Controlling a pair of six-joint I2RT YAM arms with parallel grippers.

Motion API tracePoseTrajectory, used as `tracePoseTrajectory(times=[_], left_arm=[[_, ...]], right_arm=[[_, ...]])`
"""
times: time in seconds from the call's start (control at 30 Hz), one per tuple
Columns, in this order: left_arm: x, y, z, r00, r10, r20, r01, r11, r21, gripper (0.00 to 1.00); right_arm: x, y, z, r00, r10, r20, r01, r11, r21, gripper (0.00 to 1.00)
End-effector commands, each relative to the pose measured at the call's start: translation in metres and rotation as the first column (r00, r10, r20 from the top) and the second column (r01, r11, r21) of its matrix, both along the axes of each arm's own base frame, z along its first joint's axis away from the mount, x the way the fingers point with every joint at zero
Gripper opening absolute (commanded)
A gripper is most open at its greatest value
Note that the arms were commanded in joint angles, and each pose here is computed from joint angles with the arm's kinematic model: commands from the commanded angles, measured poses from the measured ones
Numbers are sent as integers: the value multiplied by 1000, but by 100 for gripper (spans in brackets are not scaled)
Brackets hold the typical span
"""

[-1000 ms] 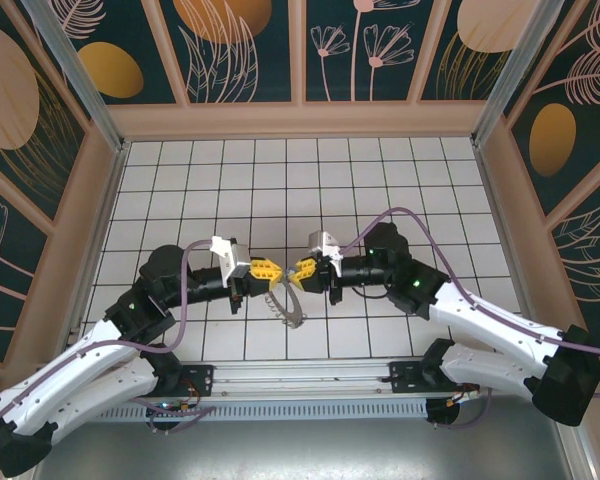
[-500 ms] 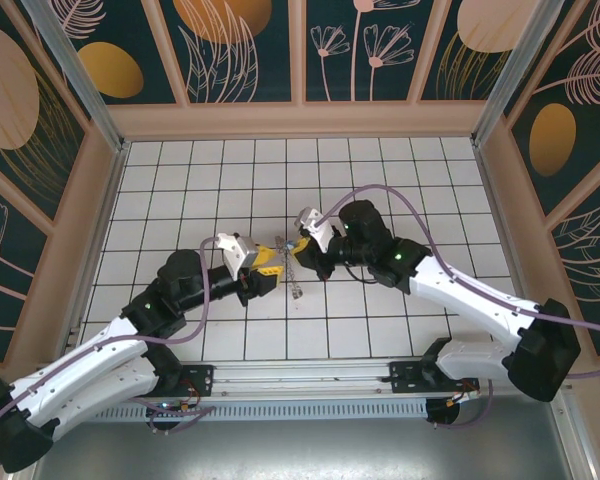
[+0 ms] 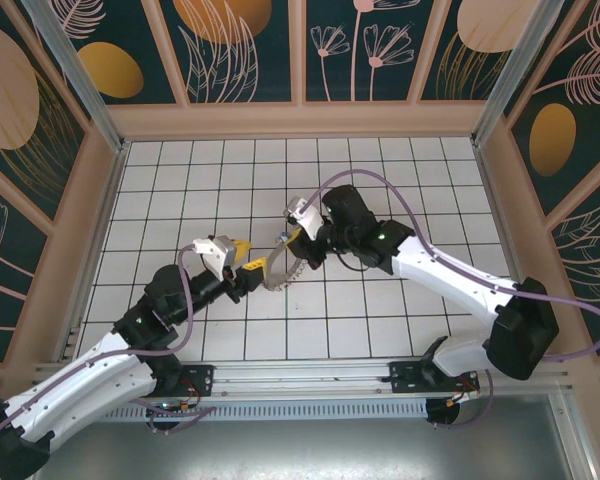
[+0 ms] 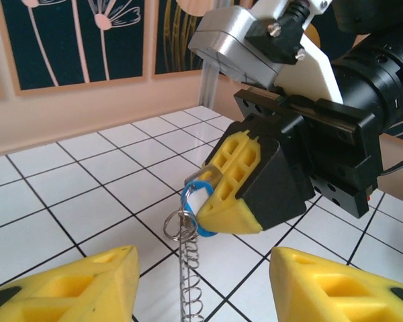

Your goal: Put the keys on the keyring

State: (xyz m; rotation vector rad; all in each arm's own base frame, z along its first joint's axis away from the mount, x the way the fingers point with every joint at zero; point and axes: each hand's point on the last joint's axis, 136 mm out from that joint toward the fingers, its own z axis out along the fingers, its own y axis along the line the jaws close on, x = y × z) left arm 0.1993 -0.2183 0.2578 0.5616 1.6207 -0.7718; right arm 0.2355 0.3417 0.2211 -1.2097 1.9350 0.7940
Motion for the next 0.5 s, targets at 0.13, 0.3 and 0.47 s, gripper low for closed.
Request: tracePoseTrajectory(times=[0.13,0.3,0.47], left_arm=[[5,9,0,998,60,2,-60,997,-52,92],[10,21,-1,992,130,-1,-130,989,-65,95],[14,35,-4,979,202,-11,-202,978,-49,97]], right_arm=[[53,5,3,999,-43,5,43,997,-62,0],[105,7,-13,995,-93,-19,91,991,-99,0],[149,11,-24,990,-130,-55,126,989,-79,0]])
